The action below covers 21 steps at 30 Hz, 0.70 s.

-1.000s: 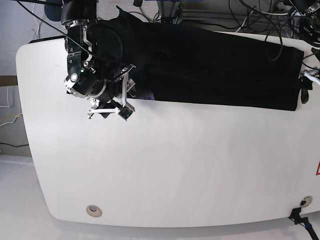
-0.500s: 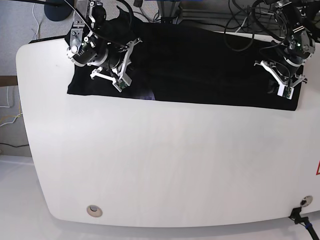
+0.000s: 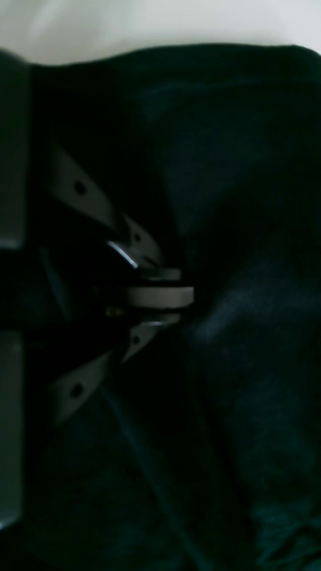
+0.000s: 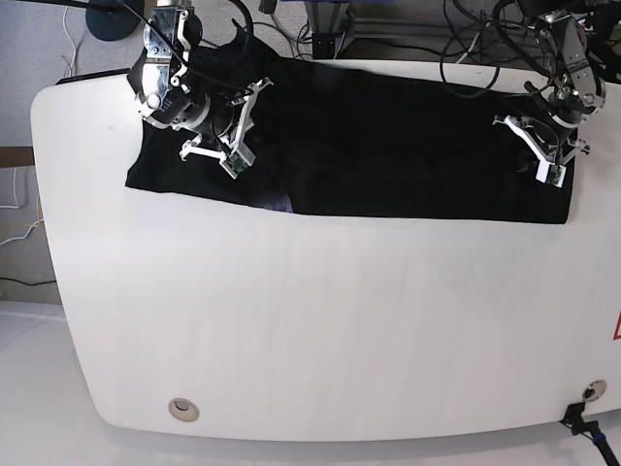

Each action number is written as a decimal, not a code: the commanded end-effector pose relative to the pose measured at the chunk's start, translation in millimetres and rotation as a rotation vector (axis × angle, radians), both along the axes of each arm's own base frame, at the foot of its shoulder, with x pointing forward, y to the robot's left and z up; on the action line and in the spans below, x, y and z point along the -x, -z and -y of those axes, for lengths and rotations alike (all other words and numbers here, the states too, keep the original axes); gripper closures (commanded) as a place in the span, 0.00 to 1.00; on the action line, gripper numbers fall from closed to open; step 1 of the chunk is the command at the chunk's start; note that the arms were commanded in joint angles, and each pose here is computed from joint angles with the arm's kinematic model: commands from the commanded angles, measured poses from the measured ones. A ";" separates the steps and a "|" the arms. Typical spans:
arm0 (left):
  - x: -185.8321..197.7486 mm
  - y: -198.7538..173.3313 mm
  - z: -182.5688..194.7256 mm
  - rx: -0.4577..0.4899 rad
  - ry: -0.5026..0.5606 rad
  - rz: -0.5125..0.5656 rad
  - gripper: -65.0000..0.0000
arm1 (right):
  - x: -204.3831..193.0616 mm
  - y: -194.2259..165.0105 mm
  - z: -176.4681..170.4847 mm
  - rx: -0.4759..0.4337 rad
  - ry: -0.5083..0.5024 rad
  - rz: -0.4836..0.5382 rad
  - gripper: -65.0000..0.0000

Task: Fold the T-shirt properly
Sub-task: 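Regrasp the strip ends with both grippers and straighten the strip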

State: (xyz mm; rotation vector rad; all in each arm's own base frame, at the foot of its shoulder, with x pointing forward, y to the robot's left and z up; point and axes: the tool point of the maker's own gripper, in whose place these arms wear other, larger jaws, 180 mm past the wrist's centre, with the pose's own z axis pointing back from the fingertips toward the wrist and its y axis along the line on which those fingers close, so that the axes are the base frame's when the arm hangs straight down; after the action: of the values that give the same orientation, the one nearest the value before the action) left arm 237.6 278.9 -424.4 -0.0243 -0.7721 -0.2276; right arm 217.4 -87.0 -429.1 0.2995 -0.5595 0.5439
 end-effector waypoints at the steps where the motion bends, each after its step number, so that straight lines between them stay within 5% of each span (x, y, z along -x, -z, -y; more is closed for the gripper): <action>1: 19.5 16.7 -2.8 -0.040 0.018 -0.110 1.00 | 18.4 33.6 39.1 0.188 0.007 -0.128 1.00; 10: 12.5 11.9 -3.2 -0.036 0.021 -0.074 1.00 | -39.4 36.1 91.0 0.264 0.024 -0.098 1.00; 21: -25.2 -8.9 -18.3 -0.049 0.016 0.019 1.00 | -32.4 42.9 72.4 0.228 0.022 -0.117 1.00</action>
State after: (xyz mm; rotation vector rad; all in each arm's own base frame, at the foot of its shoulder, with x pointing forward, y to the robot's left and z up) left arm 261.6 281.3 -419.1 -0.0380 -0.8092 -0.2539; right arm 286.4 -129.4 -438.7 0.2561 -0.6220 0.5245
